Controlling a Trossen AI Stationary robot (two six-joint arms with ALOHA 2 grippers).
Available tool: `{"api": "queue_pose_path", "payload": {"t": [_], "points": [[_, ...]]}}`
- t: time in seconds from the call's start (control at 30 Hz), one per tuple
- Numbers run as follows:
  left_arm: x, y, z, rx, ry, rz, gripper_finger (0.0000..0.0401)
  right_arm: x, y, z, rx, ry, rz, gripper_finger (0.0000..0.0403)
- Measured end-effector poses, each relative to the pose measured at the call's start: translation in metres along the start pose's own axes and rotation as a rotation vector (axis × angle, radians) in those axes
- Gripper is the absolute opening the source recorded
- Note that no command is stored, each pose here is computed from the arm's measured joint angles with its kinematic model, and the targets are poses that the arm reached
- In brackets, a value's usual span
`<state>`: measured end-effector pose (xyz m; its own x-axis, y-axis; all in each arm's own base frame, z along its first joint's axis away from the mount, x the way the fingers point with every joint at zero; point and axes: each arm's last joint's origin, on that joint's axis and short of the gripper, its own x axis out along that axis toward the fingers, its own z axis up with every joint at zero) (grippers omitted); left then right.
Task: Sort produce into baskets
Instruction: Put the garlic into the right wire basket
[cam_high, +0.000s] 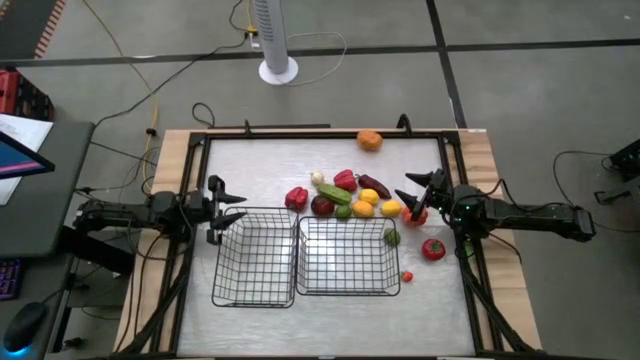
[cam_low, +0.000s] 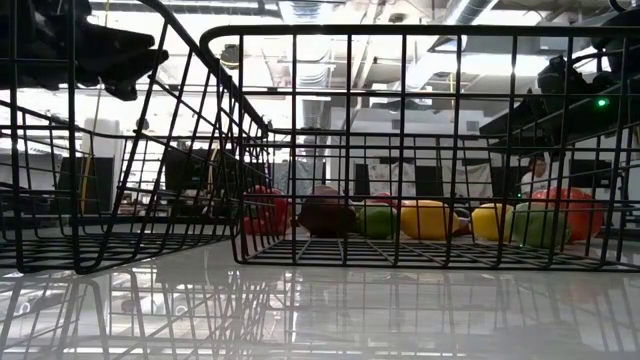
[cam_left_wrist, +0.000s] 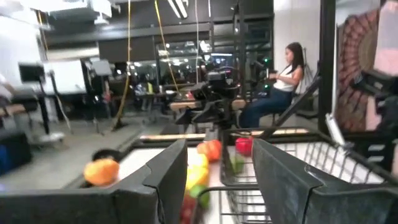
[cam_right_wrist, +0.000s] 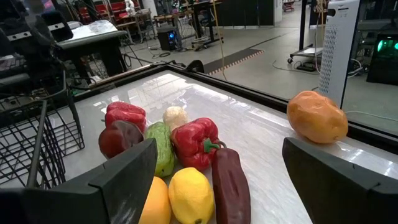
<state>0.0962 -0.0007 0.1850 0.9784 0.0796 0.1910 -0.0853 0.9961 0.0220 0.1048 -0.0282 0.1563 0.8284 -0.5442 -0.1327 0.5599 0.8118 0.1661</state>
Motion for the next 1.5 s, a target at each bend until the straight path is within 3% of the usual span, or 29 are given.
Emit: {"api": "queue_pose_path", "payload": {"t": [0.17, 0.4, 0.73, 0.93, 1.1, 1.17, 1.33, 1.5], "points": [[0.0, 0.002, -0.001, -0.024, 0.009, 0.056, 0.0168, 0.0, 0.0, 0.0, 0.029, -0.001, 0.0, 0.0375], [0.0, 0.003, -0.001, -0.07, 0.009, 0.11, 0.0168, 0.0, 0.0, 0.0, 0.217, -0.001, 0.0, 0.0375], [-0.001, 0.007, -0.001, -0.032, 0.015, 0.261, 0.0168, 0.0, 0.0, 0.003, 0.238, -0.03, 0.004, 0.0375], [-0.002, 0.012, -0.002, -0.176, -0.001, 0.424, 0.0168, 0.0, 0.0, 0.004, 0.245, -0.044, -0.001, 0.0375], [0.003, 0.011, -0.01, -0.327, 0.056, 0.372, 0.0168, 0.0, 0.0, 0.004, 0.253, -0.041, -0.002, 0.0375], [0.006, 0.013, -0.011, -0.32, 0.093, 0.392, 0.0168, 0.0, 0.001, 0.003, 0.281, -0.036, 0.01, 0.0375], [0.021, 0.025, 0.02, -0.215, 0.108, 0.508, 0.0168, 0.0, 0.002, 0.008, 0.366, -0.076, 0.035, 0.0375], [0.046, 0.036, 0.047, -0.175, 0.214, 0.477, 0.0168, -0.001, 0.003, 0.013, 0.38, -0.113, 0.061, 0.0375]]}}
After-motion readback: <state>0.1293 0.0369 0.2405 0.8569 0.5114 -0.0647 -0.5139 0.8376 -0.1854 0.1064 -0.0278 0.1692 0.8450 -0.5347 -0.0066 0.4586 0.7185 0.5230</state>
